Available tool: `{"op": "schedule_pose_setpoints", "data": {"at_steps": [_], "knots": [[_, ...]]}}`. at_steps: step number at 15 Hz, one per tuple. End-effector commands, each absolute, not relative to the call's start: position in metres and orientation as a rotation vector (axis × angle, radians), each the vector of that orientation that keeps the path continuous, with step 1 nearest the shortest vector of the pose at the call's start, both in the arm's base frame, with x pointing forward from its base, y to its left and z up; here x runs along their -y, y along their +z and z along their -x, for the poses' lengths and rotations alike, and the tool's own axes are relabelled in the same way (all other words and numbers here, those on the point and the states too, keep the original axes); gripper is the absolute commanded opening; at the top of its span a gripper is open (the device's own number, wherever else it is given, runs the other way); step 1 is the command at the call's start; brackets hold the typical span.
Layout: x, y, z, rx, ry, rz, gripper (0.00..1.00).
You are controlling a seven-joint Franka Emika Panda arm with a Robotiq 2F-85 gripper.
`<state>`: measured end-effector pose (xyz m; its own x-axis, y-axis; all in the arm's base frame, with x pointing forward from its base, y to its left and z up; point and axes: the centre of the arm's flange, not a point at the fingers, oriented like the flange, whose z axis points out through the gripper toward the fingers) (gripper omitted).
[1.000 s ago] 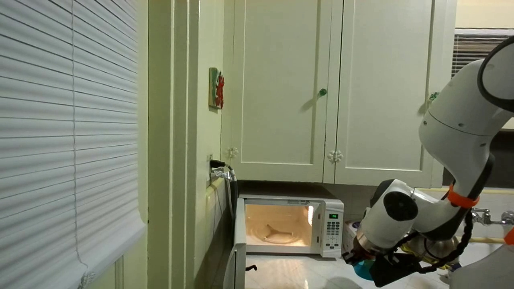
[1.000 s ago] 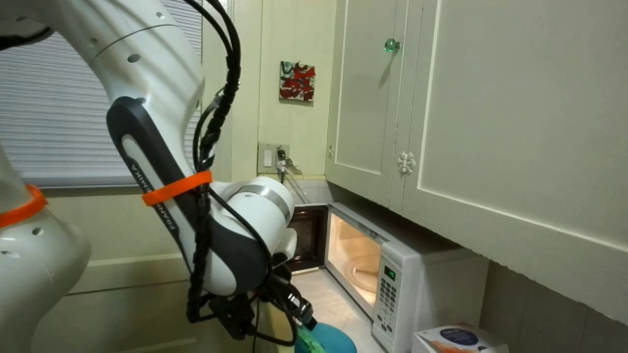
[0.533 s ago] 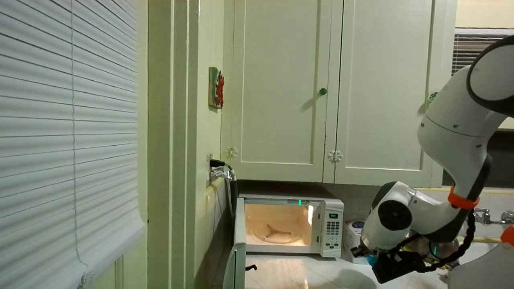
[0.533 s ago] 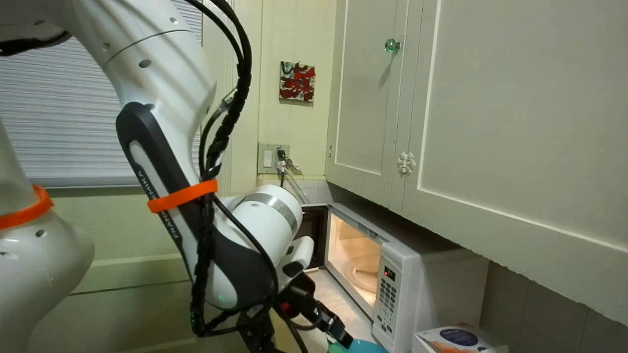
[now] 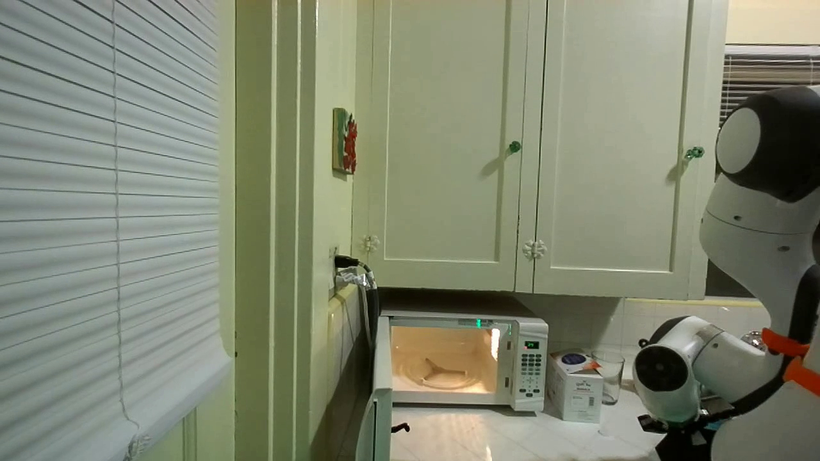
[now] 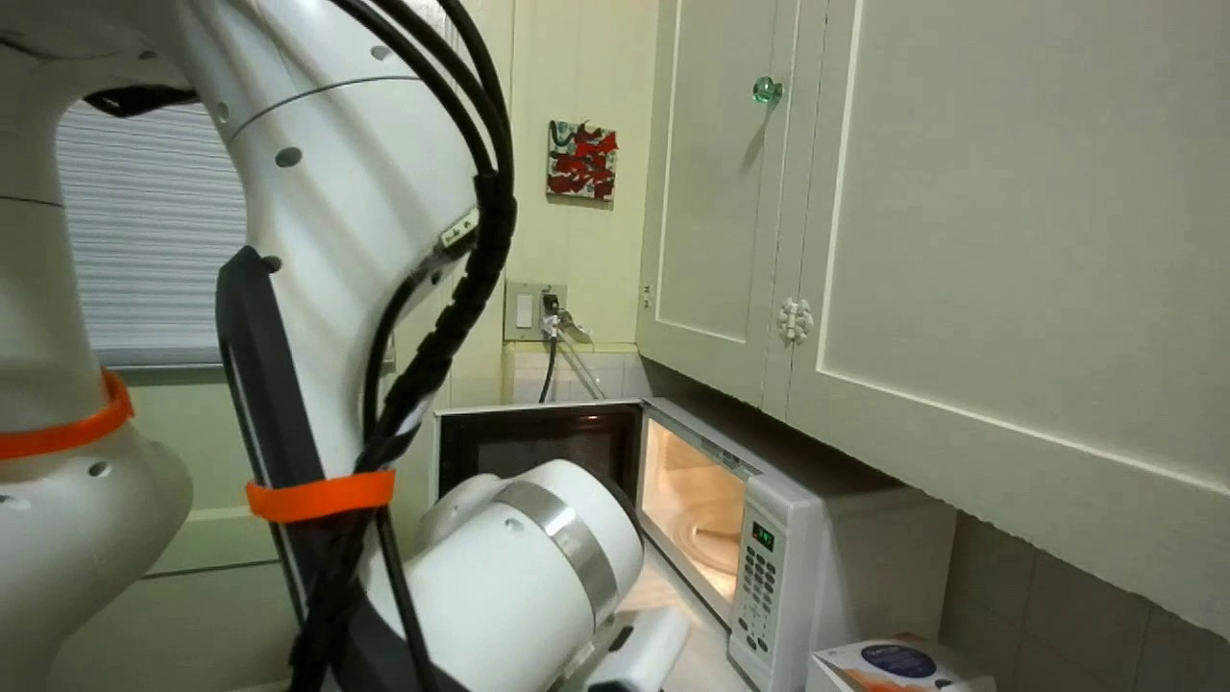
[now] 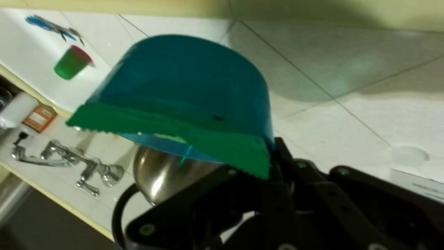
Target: Take the blue bowl out of the microwave
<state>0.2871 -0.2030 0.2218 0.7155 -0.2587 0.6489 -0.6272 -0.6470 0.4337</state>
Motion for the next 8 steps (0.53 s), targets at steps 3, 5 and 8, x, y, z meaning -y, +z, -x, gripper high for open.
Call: {"op": "schedule_pose_setpoints", "data": {"at_steps": [3,5,8], "knots": [[0.261,0.204,-0.279,0.884,0.866,-2.201,0.01],[0.270,0.208,-0.287,0.928,0.948,-2.178,0.01],[0.262,0.203,-0.312,0.988,1.038,-2.191,0.01]]}}
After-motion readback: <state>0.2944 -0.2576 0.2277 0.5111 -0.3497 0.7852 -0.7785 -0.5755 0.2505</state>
